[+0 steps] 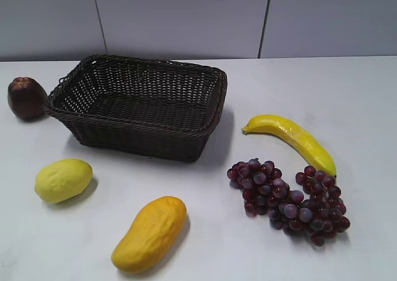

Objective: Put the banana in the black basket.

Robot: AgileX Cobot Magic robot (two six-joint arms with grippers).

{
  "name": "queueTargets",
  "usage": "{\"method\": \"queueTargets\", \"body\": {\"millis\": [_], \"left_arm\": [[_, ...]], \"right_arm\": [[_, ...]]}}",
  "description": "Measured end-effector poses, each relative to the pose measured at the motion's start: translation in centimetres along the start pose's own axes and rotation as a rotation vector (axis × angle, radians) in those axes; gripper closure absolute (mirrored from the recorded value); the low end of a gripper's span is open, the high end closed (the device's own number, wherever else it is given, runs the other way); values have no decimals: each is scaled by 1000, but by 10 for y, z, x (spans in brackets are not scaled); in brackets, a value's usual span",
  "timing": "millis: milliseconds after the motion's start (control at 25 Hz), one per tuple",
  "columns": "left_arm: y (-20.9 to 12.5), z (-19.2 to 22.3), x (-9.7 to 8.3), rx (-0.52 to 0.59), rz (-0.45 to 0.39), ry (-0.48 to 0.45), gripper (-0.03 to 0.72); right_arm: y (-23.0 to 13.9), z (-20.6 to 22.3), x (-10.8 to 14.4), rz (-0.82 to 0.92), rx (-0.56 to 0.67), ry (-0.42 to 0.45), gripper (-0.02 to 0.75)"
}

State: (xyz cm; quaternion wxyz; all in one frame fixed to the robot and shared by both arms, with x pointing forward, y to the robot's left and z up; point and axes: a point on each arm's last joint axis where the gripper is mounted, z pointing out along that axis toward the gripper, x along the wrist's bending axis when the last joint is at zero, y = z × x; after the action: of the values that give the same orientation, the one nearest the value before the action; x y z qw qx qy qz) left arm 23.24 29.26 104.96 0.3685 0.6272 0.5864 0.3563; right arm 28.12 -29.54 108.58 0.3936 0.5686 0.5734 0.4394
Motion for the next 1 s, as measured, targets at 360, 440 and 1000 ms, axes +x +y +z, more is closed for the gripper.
{"method": "queueTargets", "body": {"millis": [360, 440, 1000], "left_arm": [[0, 0, 0, 0, 0, 0, 449], [0, 0, 0, 0, 0, 0, 449], [0, 0, 0, 0, 0, 0, 449]], "right_arm": [[21, 72, -1, -1, 16, -9, 139], [20, 88, -1, 2, 55, -11, 141], [15, 217, 22, -97, 525, 69, 144]]}}
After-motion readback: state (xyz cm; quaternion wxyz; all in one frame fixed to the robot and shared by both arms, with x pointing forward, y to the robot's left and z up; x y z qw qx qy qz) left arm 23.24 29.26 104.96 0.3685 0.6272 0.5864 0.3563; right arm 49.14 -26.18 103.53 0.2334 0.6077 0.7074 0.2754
